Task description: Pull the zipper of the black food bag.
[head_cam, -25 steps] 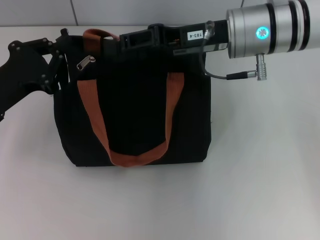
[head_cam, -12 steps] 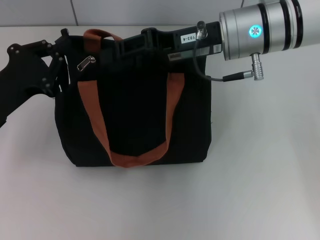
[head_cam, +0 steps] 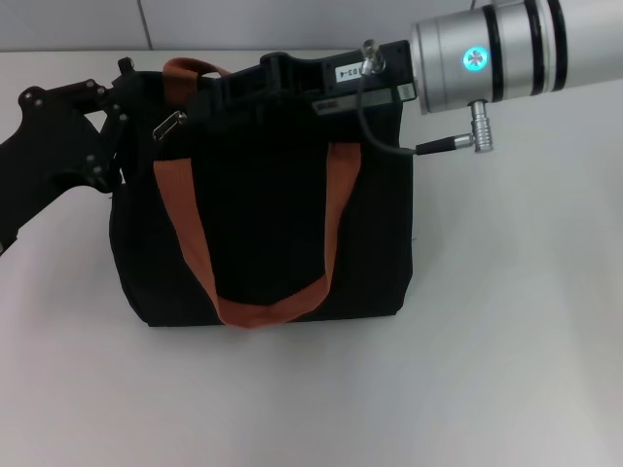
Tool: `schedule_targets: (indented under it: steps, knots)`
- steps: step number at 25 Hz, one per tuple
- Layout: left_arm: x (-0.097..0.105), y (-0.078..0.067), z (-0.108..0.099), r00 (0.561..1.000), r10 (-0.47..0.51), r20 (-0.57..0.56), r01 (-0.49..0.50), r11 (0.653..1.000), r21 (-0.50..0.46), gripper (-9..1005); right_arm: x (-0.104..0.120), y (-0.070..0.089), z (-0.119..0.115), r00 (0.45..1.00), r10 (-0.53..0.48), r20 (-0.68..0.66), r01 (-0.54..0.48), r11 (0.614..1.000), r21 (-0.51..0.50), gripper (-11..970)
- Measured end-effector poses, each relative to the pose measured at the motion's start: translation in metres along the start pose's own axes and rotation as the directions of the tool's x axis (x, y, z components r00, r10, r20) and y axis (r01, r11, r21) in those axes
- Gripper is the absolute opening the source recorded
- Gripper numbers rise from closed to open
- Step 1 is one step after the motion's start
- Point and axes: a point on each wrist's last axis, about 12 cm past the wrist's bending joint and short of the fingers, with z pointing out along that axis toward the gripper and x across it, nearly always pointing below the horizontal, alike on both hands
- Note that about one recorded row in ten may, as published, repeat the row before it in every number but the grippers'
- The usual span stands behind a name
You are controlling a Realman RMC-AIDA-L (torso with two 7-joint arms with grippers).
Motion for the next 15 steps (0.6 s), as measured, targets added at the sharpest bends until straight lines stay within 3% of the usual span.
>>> schedule_targets:
  steps: [15]
  knots:
    - [0.005,-0.008,0.005,1.0,0.016,0.016,-0.016,1.0,0.007,31,0.0,-0.006,0.013,0.999,0.037,0.022,-0.038,0.999,0.028,342]
